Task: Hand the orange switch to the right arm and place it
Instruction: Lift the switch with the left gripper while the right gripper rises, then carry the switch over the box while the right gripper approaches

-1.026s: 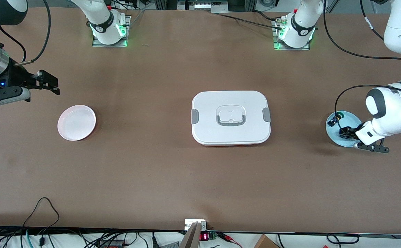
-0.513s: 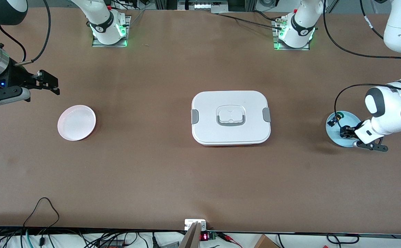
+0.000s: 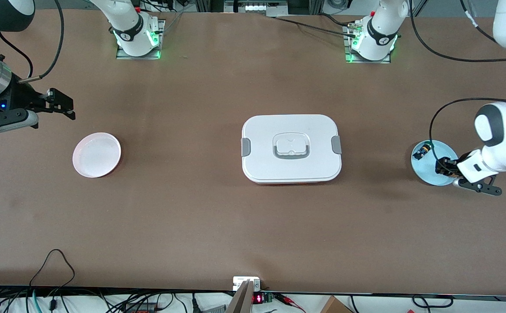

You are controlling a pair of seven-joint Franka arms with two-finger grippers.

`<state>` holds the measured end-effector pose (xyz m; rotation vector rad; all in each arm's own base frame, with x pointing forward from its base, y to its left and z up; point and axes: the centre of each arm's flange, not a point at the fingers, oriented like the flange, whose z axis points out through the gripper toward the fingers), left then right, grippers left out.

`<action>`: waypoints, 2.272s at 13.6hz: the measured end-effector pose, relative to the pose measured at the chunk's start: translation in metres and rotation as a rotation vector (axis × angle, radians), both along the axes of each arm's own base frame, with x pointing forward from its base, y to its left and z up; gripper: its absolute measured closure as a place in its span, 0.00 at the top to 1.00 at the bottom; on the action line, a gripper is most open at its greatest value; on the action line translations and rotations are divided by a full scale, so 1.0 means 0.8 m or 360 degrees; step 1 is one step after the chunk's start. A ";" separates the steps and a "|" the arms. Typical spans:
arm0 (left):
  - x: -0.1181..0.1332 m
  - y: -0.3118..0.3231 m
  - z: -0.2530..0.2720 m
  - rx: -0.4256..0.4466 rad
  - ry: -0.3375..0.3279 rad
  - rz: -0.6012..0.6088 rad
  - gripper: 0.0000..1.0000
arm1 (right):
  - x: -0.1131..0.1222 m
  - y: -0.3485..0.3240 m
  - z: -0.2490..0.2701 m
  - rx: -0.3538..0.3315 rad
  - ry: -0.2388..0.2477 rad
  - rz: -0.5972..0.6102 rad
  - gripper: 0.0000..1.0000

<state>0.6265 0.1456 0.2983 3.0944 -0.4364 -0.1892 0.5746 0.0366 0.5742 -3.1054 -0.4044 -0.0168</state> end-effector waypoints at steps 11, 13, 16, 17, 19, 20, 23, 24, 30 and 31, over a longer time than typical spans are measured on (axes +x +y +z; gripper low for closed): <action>0.030 -0.255 0.146 -0.1385 -0.0023 -0.0489 0.72 | 0.006 0.025 -0.010 0.0002 0.0049 0.0098 1.00; 0.031 -0.296 0.156 -0.1680 -0.0144 -0.0620 0.72 | 0.004 0.039 -0.025 0.0070 0.0131 0.0195 1.00; 0.027 -0.373 0.167 -0.2025 -0.0385 -0.0892 0.72 | -0.005 0.065 -0.058 0.0533 0.0396 0.0218 1.00; 0.026 -0.395 0.168 -0.2108 -0.0494 -0.0966 0.72 | 0.000 0.071 -0.075 0.0662 0.0461 0.0201 1.00; 0.023 -0.435 0.164 -0.2232 -0.0710 -0.1044 0.72 | 0.014 0.091 -0.111 0.0952 0.0563 0.0144 1.00; 0.020 -0.453 0.162 -0.2278 -0.0818 -0.1070 0.72 | 0.022 0.103 -0.131 0.1111 0.0616 0.0103 1.00; 0.011 -0.501 0.166 -0.2316 -0.1117 -0.1115 0.72 | 0.041 0.142 -0.180 0.1610 0.0762 -0.0074 1.00; 0.006 -0.517 0.167 -0.2323 -0.1189 -0.1111 0.72 | 0.044 0.158 -0.194 0.1732 0.0792 -0.0140 1.00; -0.042 -0.603 0.137 -0.2329 -0.1389 -0.1037 0.72 | 0.039 0.277 -0.227 0.2156 0.0793 -0.0539 1.00; -0.045 -0.608 0.135 -0.2330 -0.1394 -0.1042 0.72 | 0.039 0.290 -0.225 0.2190 0.0791 -0.0587 1.00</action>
